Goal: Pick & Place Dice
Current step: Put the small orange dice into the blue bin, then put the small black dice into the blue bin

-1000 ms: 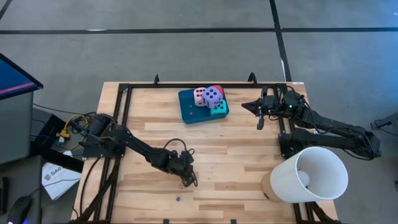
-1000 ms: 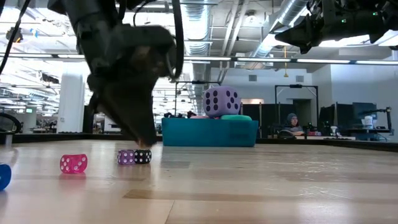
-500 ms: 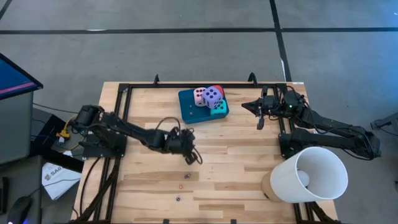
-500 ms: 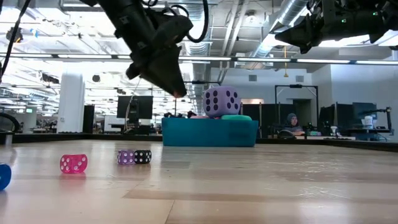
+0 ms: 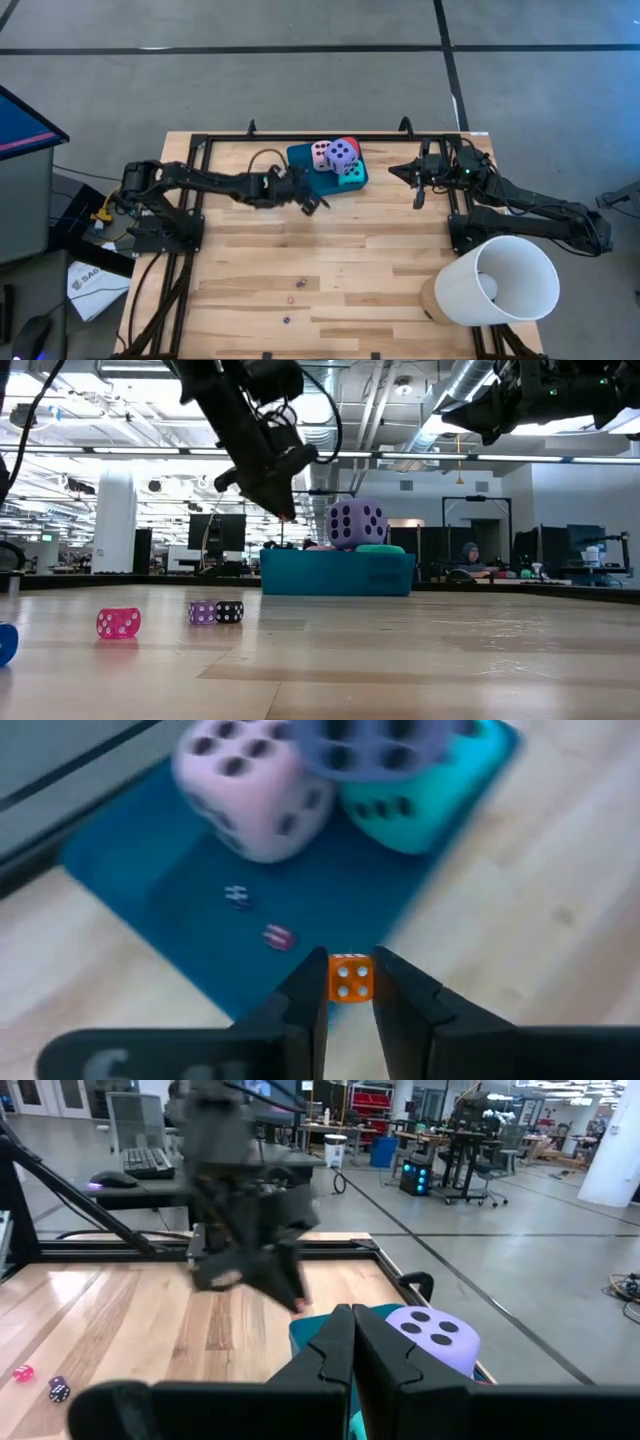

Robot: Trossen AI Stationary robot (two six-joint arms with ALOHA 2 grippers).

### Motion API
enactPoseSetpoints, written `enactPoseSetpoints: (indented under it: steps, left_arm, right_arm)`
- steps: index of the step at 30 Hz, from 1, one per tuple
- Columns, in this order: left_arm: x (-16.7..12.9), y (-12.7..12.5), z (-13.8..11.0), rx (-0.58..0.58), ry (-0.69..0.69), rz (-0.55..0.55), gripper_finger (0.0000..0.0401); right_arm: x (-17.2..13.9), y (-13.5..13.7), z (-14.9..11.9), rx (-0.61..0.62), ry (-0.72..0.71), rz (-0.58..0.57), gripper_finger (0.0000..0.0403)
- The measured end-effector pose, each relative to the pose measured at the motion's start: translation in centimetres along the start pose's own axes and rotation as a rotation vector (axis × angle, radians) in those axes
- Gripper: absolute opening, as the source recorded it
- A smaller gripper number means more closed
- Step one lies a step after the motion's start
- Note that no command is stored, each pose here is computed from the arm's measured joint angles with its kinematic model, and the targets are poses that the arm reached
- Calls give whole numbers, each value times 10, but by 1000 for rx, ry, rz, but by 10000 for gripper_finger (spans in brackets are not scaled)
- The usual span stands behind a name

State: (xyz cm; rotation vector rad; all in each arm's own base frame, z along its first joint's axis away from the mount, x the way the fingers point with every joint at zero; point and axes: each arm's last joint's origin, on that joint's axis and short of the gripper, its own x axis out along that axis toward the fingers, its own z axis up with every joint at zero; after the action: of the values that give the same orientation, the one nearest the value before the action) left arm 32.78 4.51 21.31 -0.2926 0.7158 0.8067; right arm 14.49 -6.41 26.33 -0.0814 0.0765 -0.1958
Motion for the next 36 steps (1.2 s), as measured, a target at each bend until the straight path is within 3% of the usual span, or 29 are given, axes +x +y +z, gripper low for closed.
enactPoseSetpoints:
  steps: [7,12,26,36]
  left_arm:
    - [17,30,15,-87,2,83,61]
    - [21,38,20,-119,-12,96,63]
    - [20,35,20,-115,-16,83,92]
    - [3,1,4,2,44,-105,41]
  right_arm:
    - [1,2,1,-8,-8,13,0]
    - [1,2,1,-9,-11,13,0]
    - [1,2,1,-12,-11,13,0]
    - [1,2,1,-11,-11,13,0]
